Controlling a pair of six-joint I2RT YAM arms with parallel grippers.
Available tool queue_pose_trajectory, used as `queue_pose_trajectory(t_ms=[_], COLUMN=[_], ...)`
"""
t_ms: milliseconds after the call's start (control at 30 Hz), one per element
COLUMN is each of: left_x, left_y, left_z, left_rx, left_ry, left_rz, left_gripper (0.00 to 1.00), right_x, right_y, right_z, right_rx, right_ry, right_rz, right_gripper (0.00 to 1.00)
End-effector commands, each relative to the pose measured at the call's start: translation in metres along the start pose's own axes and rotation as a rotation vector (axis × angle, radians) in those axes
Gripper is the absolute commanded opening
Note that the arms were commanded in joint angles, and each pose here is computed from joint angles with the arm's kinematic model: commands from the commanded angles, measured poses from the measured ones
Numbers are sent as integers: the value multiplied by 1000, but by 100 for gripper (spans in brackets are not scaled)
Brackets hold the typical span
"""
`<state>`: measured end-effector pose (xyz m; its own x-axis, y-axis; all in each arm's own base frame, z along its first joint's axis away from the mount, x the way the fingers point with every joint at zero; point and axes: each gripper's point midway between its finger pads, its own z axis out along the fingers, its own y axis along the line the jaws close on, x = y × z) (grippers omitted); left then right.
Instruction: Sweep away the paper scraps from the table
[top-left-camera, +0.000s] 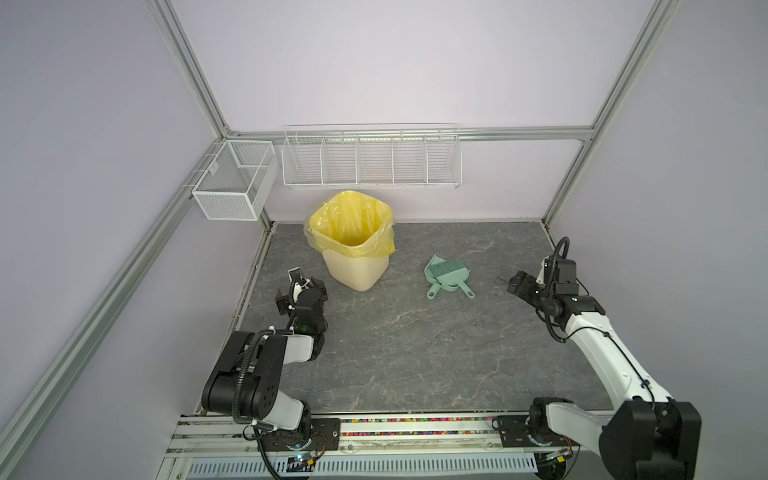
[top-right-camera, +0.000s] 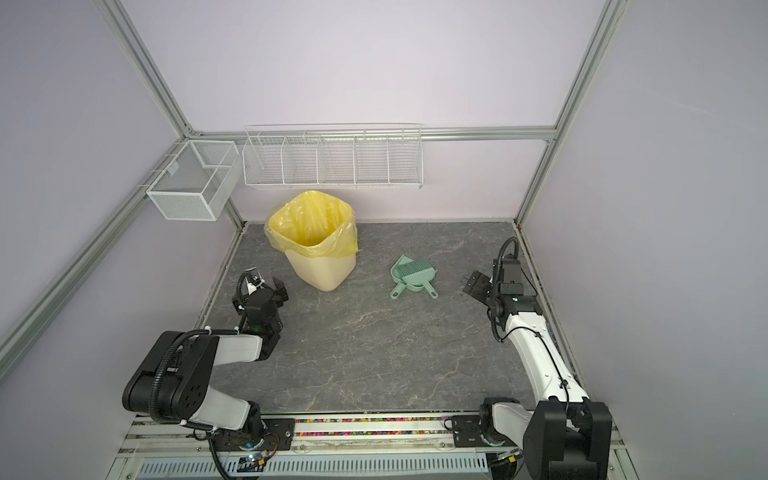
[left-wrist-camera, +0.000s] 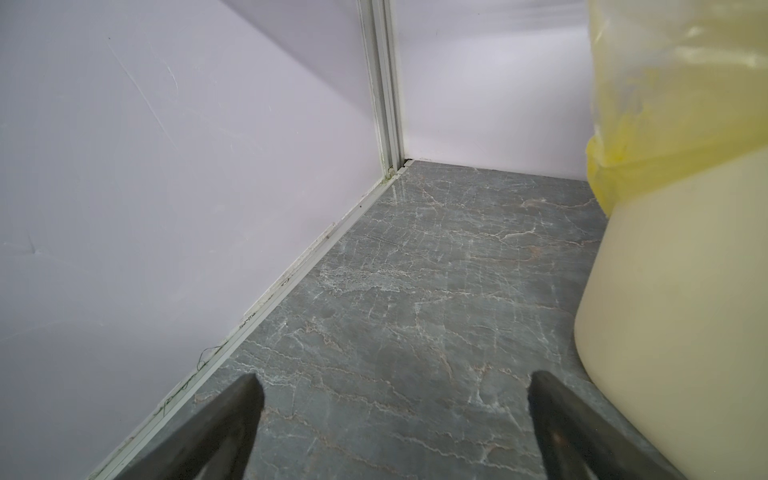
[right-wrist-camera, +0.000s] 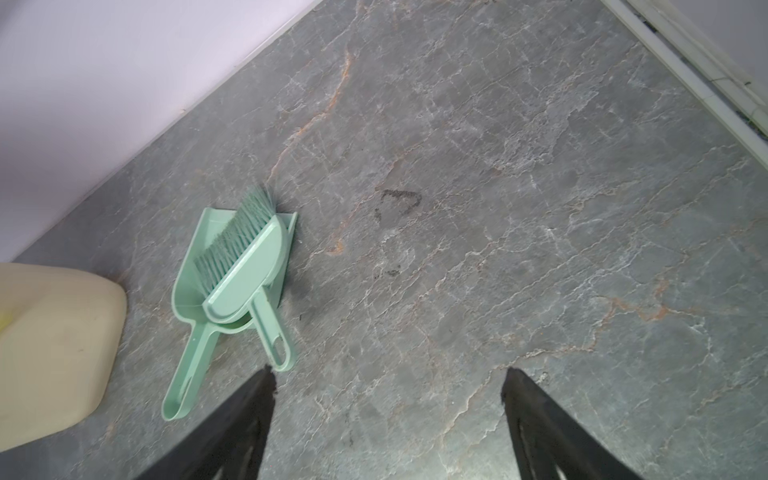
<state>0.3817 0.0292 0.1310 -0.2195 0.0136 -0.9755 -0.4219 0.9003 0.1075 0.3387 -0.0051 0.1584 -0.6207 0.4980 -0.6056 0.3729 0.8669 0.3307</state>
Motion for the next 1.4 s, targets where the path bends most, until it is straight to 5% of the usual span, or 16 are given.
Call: queue_pose_trajectory(t_ms=[0, 333, 867, 1200, 1367], left_x=[-8, 4, 6, 6, 5], left_y=[-4, -6, -6, -5, -6], left_z=[10, 10, 10, 10, 10], left_rx=[21, 95, 93, 93, 93], left_ry=[6, -20, -13, -13, -14], left_rz=[-10, -44, -43, -43, -44], left_gripper=[99, 100, 99, 99, 99], right_x=[-22, -34, -18, -26, -25], right_y=[-17, -65, -99, -110, -89], right_z=[3, 23, 46, 22, 28], right_rx=[108, 346, 479, 547, 517], right_ry=[-104, -279, -437, -610, -645], right_rz=[12, -20, -91, -49, -153], right_gripper=[89, 88, 89, 89, 89])
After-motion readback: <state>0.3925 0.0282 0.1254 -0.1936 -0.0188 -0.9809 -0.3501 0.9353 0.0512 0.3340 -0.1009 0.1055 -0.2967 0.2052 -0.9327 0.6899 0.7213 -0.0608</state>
